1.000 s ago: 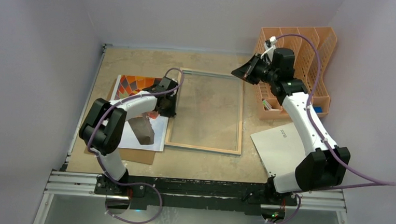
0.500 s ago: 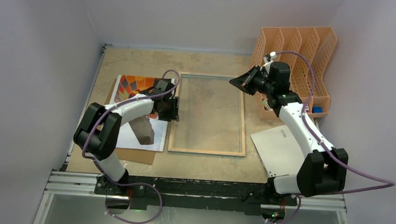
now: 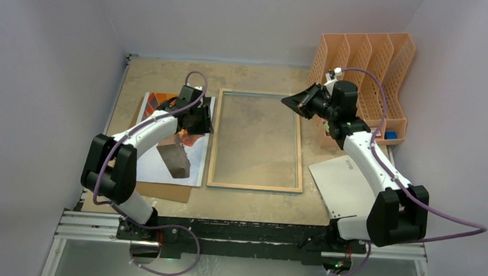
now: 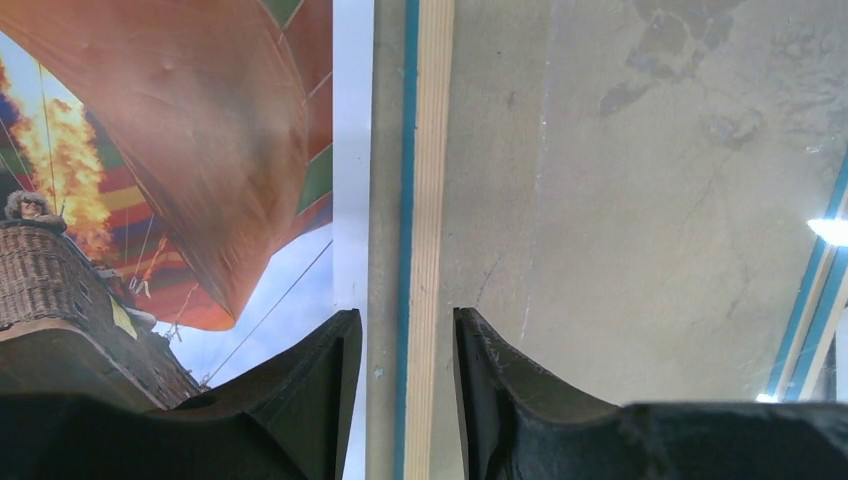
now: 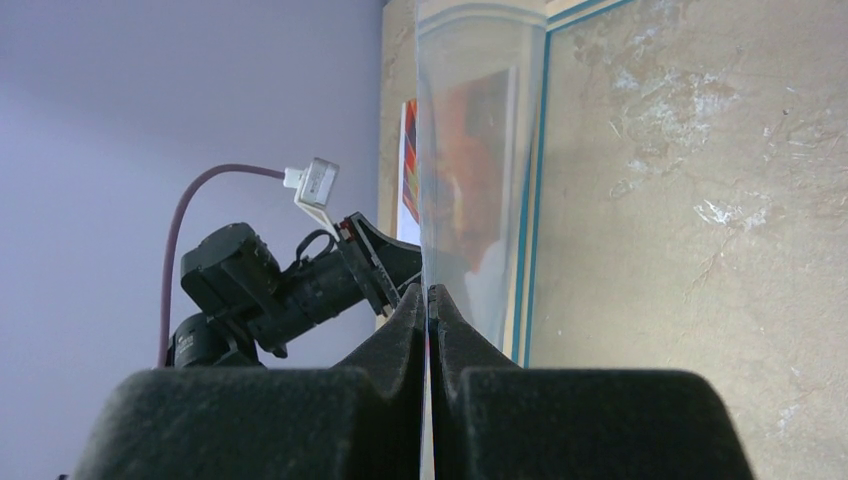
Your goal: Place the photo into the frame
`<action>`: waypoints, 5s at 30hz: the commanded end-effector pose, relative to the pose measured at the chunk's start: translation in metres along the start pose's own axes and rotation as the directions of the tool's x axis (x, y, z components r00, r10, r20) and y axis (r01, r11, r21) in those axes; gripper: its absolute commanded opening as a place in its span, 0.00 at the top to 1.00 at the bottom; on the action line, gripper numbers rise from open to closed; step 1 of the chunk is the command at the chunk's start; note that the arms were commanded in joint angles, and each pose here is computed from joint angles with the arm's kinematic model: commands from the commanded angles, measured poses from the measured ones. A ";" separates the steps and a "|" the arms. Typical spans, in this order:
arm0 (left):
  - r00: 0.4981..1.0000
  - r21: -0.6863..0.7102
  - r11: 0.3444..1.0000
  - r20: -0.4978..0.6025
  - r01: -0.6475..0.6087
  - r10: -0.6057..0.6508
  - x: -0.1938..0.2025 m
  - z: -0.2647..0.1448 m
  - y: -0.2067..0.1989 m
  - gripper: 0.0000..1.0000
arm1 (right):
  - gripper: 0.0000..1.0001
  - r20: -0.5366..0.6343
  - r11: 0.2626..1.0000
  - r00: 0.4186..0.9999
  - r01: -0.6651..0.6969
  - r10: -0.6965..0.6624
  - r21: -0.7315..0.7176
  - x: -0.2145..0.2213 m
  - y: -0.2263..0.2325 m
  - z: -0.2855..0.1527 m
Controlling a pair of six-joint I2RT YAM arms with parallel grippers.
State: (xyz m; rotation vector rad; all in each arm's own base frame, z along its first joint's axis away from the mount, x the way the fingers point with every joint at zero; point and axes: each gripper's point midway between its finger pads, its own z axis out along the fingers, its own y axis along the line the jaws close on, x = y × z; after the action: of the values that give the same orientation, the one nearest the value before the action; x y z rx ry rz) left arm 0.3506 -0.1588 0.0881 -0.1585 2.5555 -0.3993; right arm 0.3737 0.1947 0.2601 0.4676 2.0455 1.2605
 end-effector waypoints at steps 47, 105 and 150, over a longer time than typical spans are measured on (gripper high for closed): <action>0.995 -0.023 1.000 -0.101 0.002 -0.004 0.015 0.059 0.013 0.75 | 0.55 -0.082 0.999 0.996 -0.037 0.035 -0.028 0.042 -0.027 0.027; 0.991 -0.057 0.998 -0.130 0.004 -0.012 0.032 0.060 0.030 0.80 | 1.00 0.038 0.990 0.989 0.141 -0.140 -0.027 0.047 -0.087 0.044; 0.992 -0.076 0.997 -0.126 0.007 -0.017 0.026 0.065 0.030 0.75 | 0.21 -0.046 0.939 0.985 0.172 -0.166 0.297 0.043 -0.155 0.057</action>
State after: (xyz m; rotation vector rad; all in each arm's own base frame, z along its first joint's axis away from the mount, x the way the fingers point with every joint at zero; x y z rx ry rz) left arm 0.3680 -0.1634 0.0327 -0.1760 2.6413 -0.4240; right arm 0.3813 0.1931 0.0833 0.4185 2.2467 0.9632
